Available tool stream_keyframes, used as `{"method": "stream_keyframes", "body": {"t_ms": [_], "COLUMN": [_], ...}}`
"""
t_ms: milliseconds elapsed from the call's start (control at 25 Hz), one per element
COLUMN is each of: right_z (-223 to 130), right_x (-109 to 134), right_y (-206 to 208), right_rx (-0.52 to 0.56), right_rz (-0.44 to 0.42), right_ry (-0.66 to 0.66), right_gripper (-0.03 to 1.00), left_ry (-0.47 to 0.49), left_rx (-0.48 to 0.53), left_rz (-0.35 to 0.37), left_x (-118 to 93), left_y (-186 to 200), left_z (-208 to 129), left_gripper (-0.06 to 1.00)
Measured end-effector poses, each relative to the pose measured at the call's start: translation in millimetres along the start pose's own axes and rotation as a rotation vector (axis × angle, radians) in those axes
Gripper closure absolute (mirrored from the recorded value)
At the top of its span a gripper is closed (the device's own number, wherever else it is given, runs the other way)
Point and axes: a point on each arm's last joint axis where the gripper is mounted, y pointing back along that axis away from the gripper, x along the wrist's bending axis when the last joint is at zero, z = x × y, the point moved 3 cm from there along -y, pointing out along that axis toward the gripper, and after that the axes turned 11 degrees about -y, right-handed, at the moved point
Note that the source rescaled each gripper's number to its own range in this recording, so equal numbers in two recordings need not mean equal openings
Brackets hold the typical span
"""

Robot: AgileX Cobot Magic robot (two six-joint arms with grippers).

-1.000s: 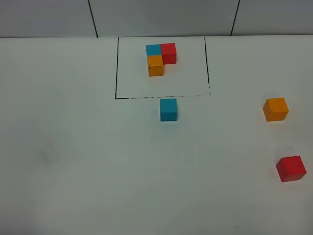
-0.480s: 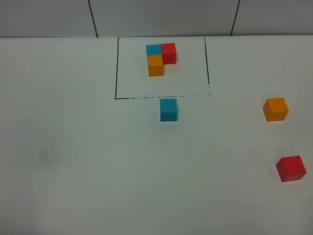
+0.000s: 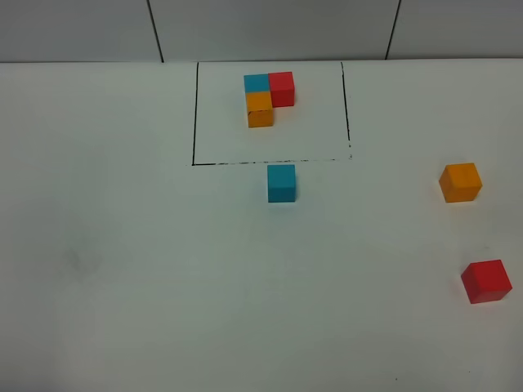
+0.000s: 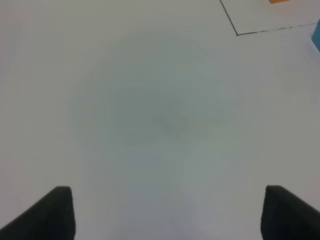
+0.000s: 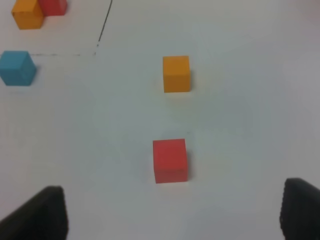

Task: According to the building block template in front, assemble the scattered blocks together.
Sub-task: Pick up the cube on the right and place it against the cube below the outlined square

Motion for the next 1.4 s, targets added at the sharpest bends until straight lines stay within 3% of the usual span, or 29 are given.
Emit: {"method": "stream_keyframes", "body": {"t_ms": [1400], "right_z": [0.0], "right_x": [0.0], "right_y": [0.0], "right_rx": [0.000], "right_rz": [0.000], "right_ry": [0.000], "right_gripper": [0.24], "left_ry": [0.007], "left_rx": [0.001], "left_rz": [-0.008], "left_x": [2.1], "left_y": [0.1], "left_z": [-1.0], "left_gripper": [0.18]}}
